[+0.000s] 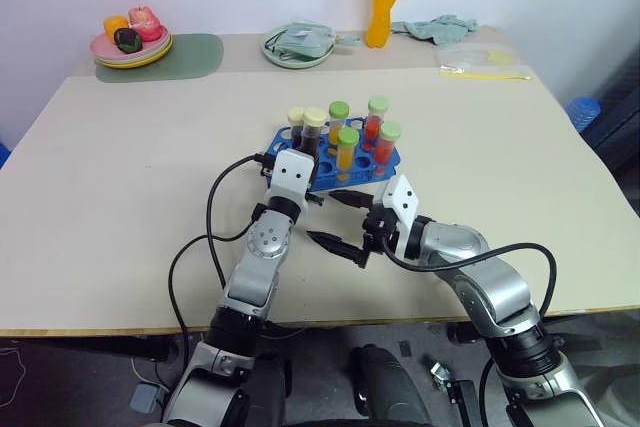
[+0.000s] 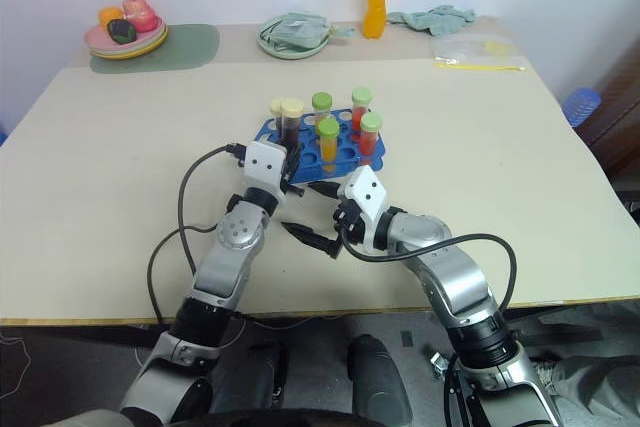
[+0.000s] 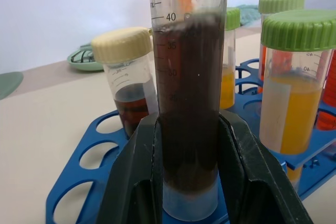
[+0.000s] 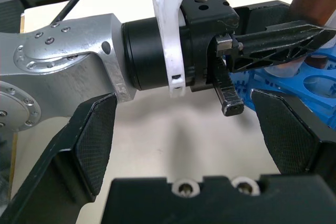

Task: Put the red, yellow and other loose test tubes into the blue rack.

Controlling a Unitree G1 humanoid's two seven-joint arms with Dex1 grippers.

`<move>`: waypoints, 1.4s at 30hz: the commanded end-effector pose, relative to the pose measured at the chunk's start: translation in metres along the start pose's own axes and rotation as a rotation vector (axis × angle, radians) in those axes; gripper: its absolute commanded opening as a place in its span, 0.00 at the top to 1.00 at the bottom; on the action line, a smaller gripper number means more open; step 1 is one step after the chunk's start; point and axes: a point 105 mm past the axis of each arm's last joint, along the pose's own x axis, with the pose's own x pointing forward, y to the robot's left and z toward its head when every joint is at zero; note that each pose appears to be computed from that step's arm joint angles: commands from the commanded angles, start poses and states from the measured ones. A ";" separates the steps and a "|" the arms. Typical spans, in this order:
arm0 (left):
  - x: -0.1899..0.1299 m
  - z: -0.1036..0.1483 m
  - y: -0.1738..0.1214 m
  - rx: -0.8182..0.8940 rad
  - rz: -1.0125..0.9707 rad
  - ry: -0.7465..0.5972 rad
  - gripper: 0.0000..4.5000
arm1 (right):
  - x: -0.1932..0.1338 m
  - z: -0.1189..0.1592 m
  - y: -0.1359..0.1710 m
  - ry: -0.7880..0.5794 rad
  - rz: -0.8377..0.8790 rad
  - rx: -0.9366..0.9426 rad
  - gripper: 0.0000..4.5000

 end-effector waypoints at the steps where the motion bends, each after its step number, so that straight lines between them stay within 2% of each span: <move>1: 0.003 0.005 -0.006 -0.029 -0.016 -0.039 0.82 | -0.001 0.015 0.002 -0.054 0.004 -0.024 0.00; 14: -0.001 -0.006 -0.009 -0.061 -0.035 -0.076 0.82 | -0.001 0.015 0.002 -0.054 0.004 -0.025 0.00; 16: -0.001 -0.008 -0.010 -0.075 -0.043 -0.074 0.59 | -0.001 0.015 0.002 -0.054 0.005 -0.025 0.00; 18: -0.002 -0.007 -0.008 -0.073 -0.030 -0.082 0.42 | -0.001 0.015 0.002 -0.055 0.006 -0.026 0.00; 20: -0.003 -0.003 -0.002 -0.070 -0.002 -0.100 0.17 | -0.001 0.016 0.001 -0.057 0.002 -0.034 0.00; 22: -0.010 0.005 0.008 -0.092 0.007 -0.126 0.01 | -0.004 0.018 -0.001 -0.057 0.001 -0.046 0.00; 26: -0.033 0.017 0.026 -0.085 -0.013 -0.143 0.01 | -0.019 0.020 -0.008 -0.037 0.003 -0.062 0.00; 29: -0.066 0.021 0.047 -0.048 -0.064 -0.097 0.01 | -0.044 0.018 -0.024 0.024 -0.036 -0.085 0.00; 31: -0.093 0.012 0.067 -0.005 -0.082 -0.005 0.01 | -0.065 0.015 -0.041 0.078 -0.096 -0.107 0.00; 33: -0.107 0.009 0.076 0.036 -0.090 0.054 0.01 | -0.081 0.013 -0.054 0.107 -0.141 -0.115 0.00; 38: -0.159 -0.012 0.136 0.075 0.023 0.273 0.01 | -0.132 -0.002 -0.098 0.213 -0.341 -0.127 0.00; 42: -0.176 -0.018 0.151 0.099 0.067 0.325 0.01 | -0.144 -0.010 -0.111 0.231 -0.380 -0.124 0.00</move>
